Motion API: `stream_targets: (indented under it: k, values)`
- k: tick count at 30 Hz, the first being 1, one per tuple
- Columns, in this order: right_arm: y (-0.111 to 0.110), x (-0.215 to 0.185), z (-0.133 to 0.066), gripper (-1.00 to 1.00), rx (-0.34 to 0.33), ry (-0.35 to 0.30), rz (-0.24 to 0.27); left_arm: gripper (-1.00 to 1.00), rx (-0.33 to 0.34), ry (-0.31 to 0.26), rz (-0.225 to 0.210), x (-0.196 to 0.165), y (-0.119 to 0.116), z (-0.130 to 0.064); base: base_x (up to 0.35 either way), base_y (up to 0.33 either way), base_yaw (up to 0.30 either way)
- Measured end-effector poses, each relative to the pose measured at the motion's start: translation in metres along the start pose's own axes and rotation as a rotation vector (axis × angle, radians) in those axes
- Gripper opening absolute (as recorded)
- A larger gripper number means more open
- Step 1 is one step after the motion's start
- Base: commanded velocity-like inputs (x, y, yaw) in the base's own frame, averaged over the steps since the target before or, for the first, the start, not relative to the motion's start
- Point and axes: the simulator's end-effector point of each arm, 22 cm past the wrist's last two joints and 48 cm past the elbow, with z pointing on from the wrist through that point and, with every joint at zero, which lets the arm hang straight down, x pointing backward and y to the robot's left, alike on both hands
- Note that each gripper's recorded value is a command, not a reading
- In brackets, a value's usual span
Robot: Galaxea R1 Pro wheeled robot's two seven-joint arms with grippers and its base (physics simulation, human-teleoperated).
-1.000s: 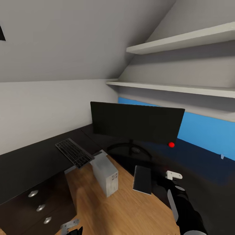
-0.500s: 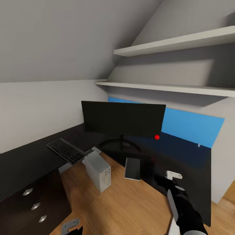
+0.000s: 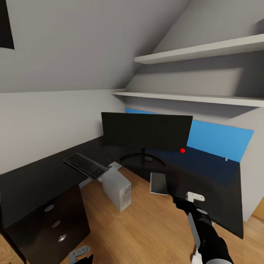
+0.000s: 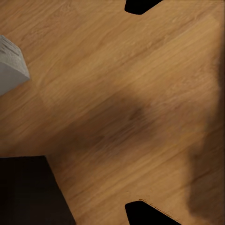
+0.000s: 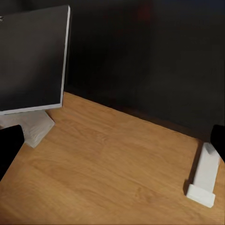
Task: In the bedroom, organize the workspace by keeping the computer under the desk, ensuring the monitor is on the desk, placing the keyboard on the desk next to the monitor, placing the mouse on the desk next to the keyboard, moving the folder from the swivel chair onto the desk next to the mouse, stacking the notebook on top of the folder with the pen on top of the notebook, and positioning the swivel chair next to the desk.
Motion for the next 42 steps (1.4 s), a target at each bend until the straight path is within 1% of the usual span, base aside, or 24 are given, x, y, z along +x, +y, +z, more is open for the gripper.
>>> stream_targets:
  k: [20, 21, 23, 27, 32, 34, 35, 36, 40, 42]
  values:
    - [0.000, 0.002, 0.000, 1.00, -0.001, 0.002, 0.004, 1.00, 0.003, 0.001, 0.003, 0.001, -0.001, 0.000, -0.002, 0.018, 0.000]
    - [0.000, 0.002, 0.001, 1.00, -0.003, 0.003, 0.011, 1.00, 0.013, 0.004, -0.003, 0.003, -0.010, 0.000, 0.000, 0.000, 0.000]
    - [0.000, 0.002, 0.001, 1.00, -0.004, 0.003, 0.014, 1.00, 0.016, 0.006, -0.007, 0.004, -0.013, 0.000, 0.000, 0.000, 0.000]
    - [0.000, 0.002, 0.001, 1.00, -0.004, 0.003, 0.017, 1.00, 0.020, 0.007, -0.010, 0.006, -0.017, 0.000, 0.000, 0.000, 0.000]
    - [-0.001, 0.009, 0.005, 1.00, -0.003, 0.004, 0.025, 1.00, 0.021, 0.008, -0.013, 0.011, -0.017, 0.006, 0.000, 0.000, 0.000]
    - [-0.002, 0.012, 0.007, 1.00, -0.003, 0.007, 0.034, 1.00, 0.021, 0.008, -0.014, 0.012, -0.016, 0.008, 0.000, 0.000, 0.000]
    - [-0.003, 0.014, 0.008, 1.00, -0.004, 0.010, 0.050, 1.00, 0.021, 0.008, -0.015, 0.013, -0.016, 0.009, 0.000, 0.000, 0.000]
    - [-0.002, 0.016, 0.009, 1.00, -0.012, 0.014, 0.080, 1.00, 0.021, 0.008, -0.015, 0.014, -0.016, 0.010, 0.000, 0.000, 0.000]
    - [0.000, 0.024, 0.013, 1.00, -0.030, 0.022, 0.123, 1.00, 0.021, 0.007, -0.015, 0.018, -0.014, 0.015, 0.000, 0.000, 0.000]
    - [0.003, 0.033, 0.016, 1.00, -0.040, 0.036, 0.142, 1.00, 0.020, 0.007, -0.016, 0.020, -0.014, 0.018, 0.000, 0.000, 0.000]
